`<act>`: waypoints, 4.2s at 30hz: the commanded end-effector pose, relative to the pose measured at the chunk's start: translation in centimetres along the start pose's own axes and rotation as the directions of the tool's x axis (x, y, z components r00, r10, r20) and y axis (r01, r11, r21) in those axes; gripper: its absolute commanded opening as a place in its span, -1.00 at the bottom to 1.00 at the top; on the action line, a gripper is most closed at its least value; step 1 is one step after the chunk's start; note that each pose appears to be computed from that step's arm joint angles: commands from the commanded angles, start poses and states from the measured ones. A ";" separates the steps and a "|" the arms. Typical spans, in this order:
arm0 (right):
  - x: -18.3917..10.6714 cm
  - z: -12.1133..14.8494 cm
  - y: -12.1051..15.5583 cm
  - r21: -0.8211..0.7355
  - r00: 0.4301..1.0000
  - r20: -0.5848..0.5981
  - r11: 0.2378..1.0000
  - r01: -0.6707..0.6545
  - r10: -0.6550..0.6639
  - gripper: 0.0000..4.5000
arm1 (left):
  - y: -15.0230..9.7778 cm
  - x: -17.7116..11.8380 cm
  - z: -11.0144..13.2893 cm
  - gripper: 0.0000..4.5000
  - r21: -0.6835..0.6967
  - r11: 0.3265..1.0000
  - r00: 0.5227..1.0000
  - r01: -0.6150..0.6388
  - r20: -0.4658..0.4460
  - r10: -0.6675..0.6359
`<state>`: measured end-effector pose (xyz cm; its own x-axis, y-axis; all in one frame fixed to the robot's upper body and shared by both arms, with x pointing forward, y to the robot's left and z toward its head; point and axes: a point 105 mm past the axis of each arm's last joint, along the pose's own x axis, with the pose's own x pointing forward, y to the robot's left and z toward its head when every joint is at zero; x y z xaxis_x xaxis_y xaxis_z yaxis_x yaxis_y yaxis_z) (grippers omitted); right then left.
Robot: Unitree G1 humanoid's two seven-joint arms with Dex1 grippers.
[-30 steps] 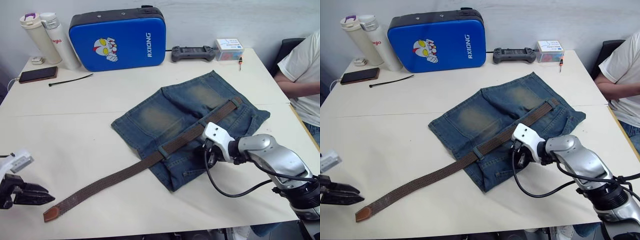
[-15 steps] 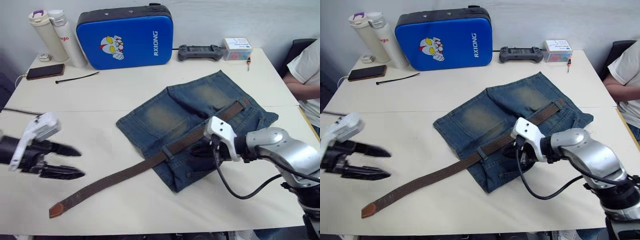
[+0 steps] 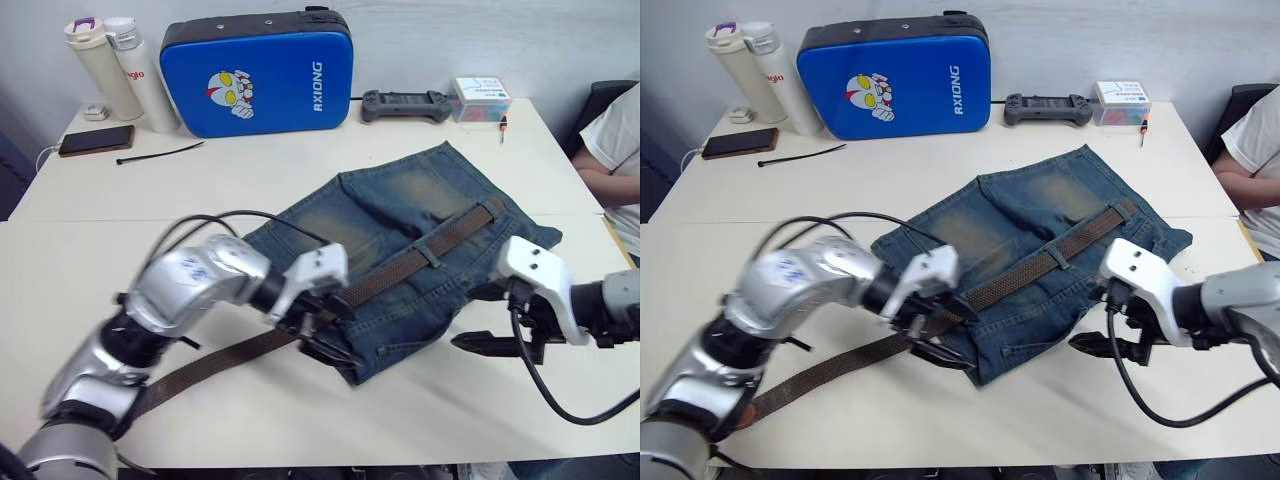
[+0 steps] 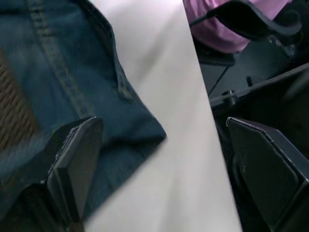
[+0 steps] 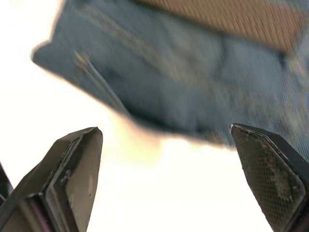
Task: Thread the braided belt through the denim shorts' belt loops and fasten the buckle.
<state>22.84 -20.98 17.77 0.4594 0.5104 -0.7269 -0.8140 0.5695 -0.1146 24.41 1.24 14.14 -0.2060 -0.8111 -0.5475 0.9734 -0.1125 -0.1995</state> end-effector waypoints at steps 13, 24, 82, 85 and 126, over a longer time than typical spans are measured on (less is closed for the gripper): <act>-2.6 -0.9 1.3 0.015 0.975 -0.016 0.975 0.220 -0.219 1.00 | 5.1 1.1 -7.1 -0.60 0.191 0.981 0.920 0.010 -0.387 0.066; -0.8 0.6 0.1 -0.042 0.983 0.031 0.982 0.184 -0.182 1.00 | 7.7 -10.0 -9.8 -0.99 0.366 0.931 0.834 -0.015 -0.509 0.213; 4.9 6.6 -12.4 0.304 0.878 0.390 0.939 0.162 -0.278 1.00 | 10.5 -22.0 -7.8 0.98 -0.813 0.479 0.663 -0.330 0.162 0.731; 4.6 6.5 -11.9 0.302 0.878 0.392 0.940 0.160 -0.275 1.00 | 8.8 -23.9 -6.9 0.98 -0.764 0.537 0.681 -0.357 0.180 0.710; 7.0 6.6 -14.2 0.478 0.821 0.376 0.849 0.226 -0.430 1.00 | 13.7 -21.1 -6.6 0.98 -0.801 0.456 0.621 -0.387 0.139 0.772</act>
<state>38.98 -20.50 18.39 0.8288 0.4592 -0.3197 -0.4586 0.8849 0.0820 41.30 20.71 17.09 0.6275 -0.6617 -0.4103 0.4397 0.7361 -0.5147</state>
